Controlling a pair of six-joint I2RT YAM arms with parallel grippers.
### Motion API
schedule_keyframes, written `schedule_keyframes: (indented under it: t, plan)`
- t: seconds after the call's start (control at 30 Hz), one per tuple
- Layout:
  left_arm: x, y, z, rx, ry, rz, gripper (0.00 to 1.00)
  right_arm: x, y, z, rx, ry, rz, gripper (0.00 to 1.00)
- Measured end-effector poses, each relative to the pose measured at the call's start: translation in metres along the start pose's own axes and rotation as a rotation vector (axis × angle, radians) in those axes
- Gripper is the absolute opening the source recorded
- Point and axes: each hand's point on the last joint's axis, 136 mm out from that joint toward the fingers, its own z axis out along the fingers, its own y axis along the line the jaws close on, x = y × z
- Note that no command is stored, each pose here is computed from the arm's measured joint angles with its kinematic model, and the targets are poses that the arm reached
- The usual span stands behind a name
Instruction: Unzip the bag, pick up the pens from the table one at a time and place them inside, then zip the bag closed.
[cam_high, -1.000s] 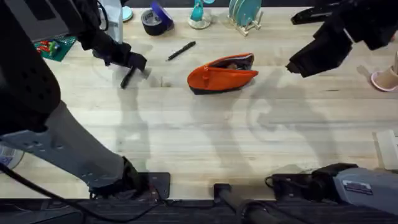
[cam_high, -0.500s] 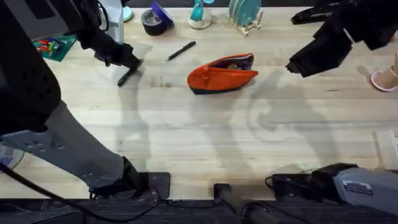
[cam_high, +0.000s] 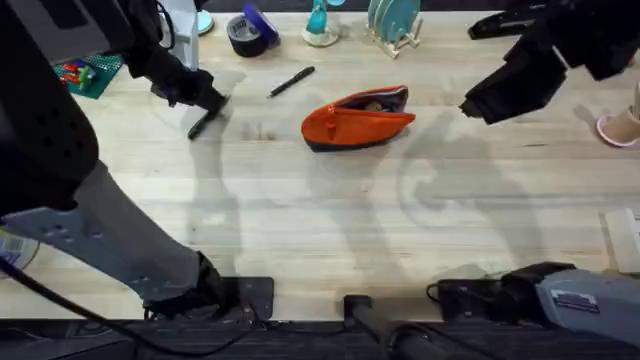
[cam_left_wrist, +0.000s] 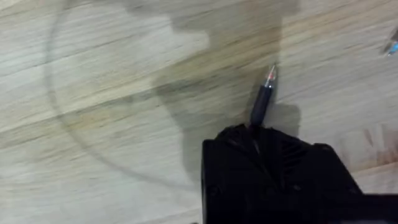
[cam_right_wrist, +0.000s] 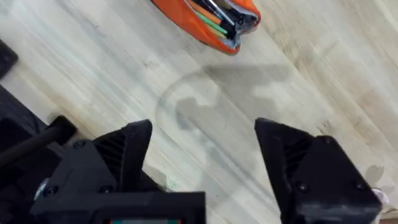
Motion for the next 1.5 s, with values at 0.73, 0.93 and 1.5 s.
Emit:
schedule_keyframes:
  t: [0.73, 0.93, 1.5]
  plan:
    - [-0.045, 0.006, -0.065, -0.009, -0.001, 0.017, 0.043, 0.0, 0.0, 0.0, 0.0, 0.001, 0.0, 0.996]
    - [-0.055, -0.016, -0.097, -0.02, -0.055, 0.067, 0.043, 0.0, 0.0, 0.0, 0.0, 0.0, 0.0, 0.995]
    - [-0.059, -0.093, -0.186, -0.021, -0.191, 0.23, 0.043, 0.0, 0.0, 0.0, 0.0, 0.001, 0.0, 0.996]
